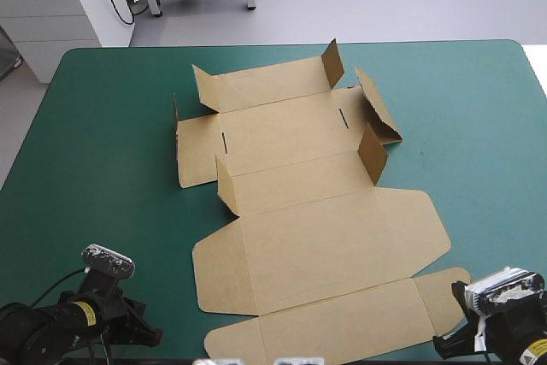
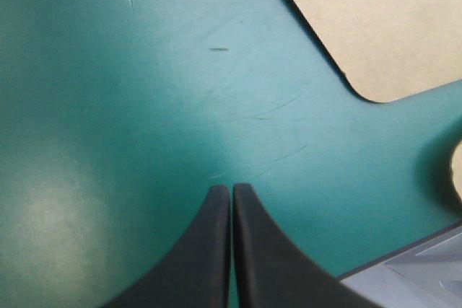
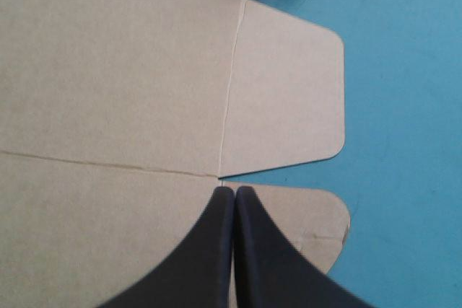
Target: Fold the box
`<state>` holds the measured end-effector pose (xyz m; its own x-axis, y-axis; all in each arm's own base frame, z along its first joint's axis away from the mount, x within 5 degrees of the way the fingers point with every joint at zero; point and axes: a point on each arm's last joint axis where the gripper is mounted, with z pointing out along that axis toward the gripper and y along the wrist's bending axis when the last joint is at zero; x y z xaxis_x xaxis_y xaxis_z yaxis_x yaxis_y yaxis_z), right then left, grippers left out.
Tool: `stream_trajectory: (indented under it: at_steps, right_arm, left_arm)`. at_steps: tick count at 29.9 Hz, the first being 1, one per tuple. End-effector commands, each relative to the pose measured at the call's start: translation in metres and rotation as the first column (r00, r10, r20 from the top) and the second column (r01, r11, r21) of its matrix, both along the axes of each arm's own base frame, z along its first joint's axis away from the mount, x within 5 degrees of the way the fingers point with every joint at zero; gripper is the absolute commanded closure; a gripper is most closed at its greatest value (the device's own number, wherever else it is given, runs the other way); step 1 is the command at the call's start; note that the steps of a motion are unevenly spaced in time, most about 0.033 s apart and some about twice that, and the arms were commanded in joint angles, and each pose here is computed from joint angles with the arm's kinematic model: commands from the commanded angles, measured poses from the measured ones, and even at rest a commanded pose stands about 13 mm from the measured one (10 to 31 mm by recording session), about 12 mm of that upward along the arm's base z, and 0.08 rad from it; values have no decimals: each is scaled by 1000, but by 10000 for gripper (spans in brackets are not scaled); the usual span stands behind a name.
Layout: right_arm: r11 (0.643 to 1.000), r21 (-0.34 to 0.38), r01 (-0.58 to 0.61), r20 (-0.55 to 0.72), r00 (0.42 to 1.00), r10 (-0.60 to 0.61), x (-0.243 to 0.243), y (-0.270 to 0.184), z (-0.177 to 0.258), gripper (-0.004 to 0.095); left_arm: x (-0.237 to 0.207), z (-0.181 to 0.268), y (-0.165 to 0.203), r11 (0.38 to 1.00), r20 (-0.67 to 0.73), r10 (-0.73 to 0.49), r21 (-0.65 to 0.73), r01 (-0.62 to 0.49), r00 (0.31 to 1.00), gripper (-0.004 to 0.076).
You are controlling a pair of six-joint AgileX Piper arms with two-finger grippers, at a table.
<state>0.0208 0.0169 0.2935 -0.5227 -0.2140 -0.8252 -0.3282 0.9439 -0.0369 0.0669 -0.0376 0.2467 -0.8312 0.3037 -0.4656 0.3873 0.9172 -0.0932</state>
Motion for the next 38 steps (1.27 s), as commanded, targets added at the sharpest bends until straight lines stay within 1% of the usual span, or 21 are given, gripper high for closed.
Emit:
stream_trajectory:
  at_steps: [1,4,7,9,12,15,18,20,29,38]
  right_arm:
    - [1000,27,14,148,989,-18,9,0,35,929]
    - [999,36,21,210,977,-28,19,1,55,929]
    - [999,28,24,226,974,-29,35,2,67,929]
    - [1000,13,22,203,979,-24,51,4,72,929]
    - [1000,-29,6,146,989,-2,75,6,76,929]
    - [999,-40,3,90,996,1,104,10,81,929]
    - [999,-44,3,74,997,0,132,13,92,929]
    - [998,-62,-8,65,998,12,151,15,100,929]
    - [998,-61,-9,37,999,11,238,25,128,927]
    - [997,-73,-20,9,1000,21,306,34,128,926]
  left_arm:
    - [3,8,-3,999,41,6,-40,-4,999,731]
    - [3,8,-3,999,41,6,-40,-4,999,731]
    - [3,8,-3,999,41,6,-40,-4,999,731]
    - [3,8,-3,999,41,6,-40,-4,999,731]
    - [3,8,-3,999,41,6,-40,-4,999,731]
    - [3,8,-3,999,41,6,-40,-4,999,731]
    - [3,8,-3,999,41,6,-40,-4,999,731]
    - [3,8,-3,999,41,6,-40,-4,999,731]
    - [3,8,-3,999,41,6,-40,-4,999,731]
    - [3,8,-3,999,41,6,-40,-4,999,731]
